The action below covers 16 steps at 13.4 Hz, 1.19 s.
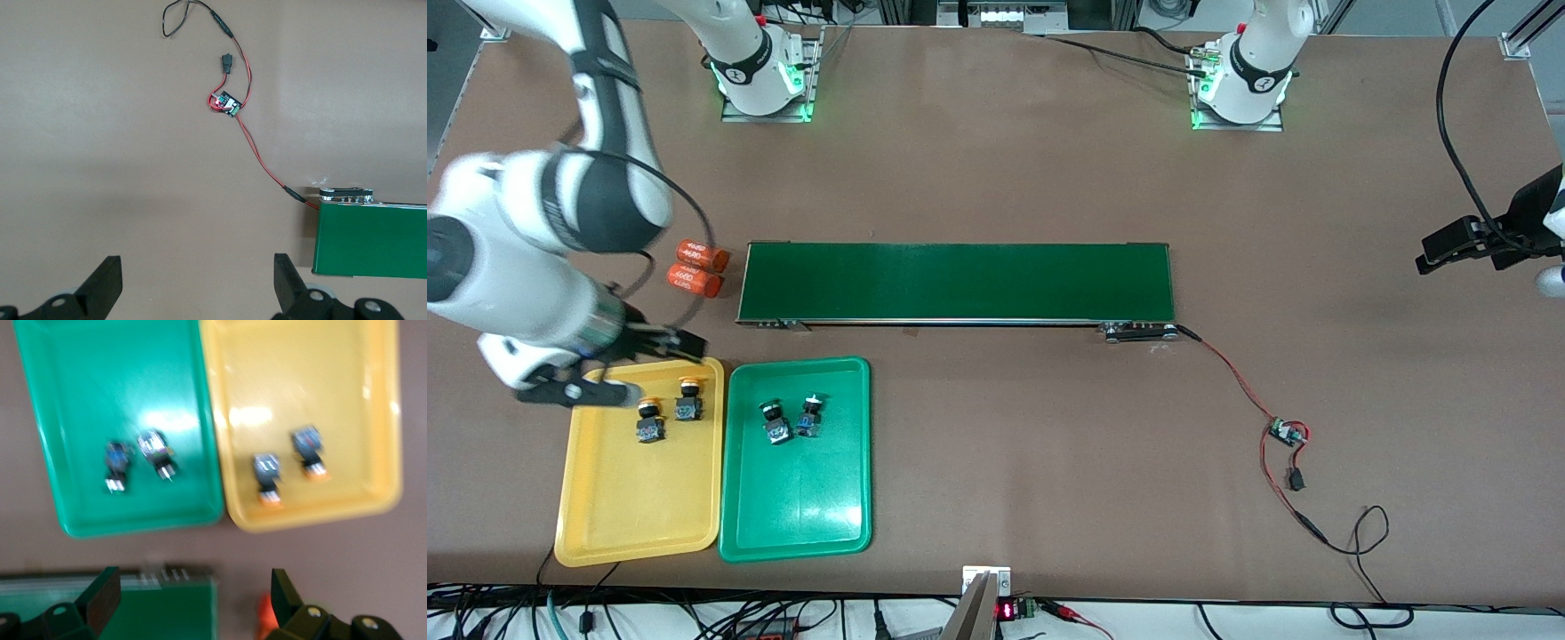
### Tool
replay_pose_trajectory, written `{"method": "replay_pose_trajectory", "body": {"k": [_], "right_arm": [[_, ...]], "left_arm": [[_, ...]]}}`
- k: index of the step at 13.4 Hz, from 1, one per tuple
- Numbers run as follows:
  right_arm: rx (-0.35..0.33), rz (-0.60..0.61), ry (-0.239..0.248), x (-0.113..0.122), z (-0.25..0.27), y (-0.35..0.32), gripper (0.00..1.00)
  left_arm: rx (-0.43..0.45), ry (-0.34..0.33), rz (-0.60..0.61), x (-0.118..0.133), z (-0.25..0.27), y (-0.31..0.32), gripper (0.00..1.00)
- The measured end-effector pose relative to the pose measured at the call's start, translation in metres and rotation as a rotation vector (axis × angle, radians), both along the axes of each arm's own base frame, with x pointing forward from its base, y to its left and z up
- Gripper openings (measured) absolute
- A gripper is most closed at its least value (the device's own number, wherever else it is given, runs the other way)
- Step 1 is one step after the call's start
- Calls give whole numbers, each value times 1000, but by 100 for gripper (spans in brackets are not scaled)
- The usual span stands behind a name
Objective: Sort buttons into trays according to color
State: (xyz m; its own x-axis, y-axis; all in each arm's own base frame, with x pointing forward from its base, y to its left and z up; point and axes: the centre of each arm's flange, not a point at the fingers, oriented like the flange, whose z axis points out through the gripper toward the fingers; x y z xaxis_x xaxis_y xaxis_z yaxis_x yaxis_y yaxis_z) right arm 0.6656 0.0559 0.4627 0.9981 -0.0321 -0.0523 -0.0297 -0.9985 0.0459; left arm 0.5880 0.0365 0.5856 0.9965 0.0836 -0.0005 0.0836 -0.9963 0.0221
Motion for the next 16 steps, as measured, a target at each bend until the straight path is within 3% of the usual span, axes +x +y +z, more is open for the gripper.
{"method": "replay_pose_trajectory", "body": {"k": [3, 7, 9, 11, 16], "right_arm": [[20, 45, 49, -30, 66, -45, 100], [63, 28, 30, -68, 124, -107, 100], [49, 32, 32, -85, 132, -113, 100], [47, 51, 65, -99, 124, -105, 100], [50, 74, 95, -100, 112, -92, 100]], "left_arm": [[0, -1, -1, 0, 1, 0, 100], [0, -1, -1, 0, 1, -1, 100], [0, -1, -1, 0, 1, -1, 100], [0, -2, -1, 0, 1, -1, 100], [0, -2, -1, -1, 1, -1, 100]]}}
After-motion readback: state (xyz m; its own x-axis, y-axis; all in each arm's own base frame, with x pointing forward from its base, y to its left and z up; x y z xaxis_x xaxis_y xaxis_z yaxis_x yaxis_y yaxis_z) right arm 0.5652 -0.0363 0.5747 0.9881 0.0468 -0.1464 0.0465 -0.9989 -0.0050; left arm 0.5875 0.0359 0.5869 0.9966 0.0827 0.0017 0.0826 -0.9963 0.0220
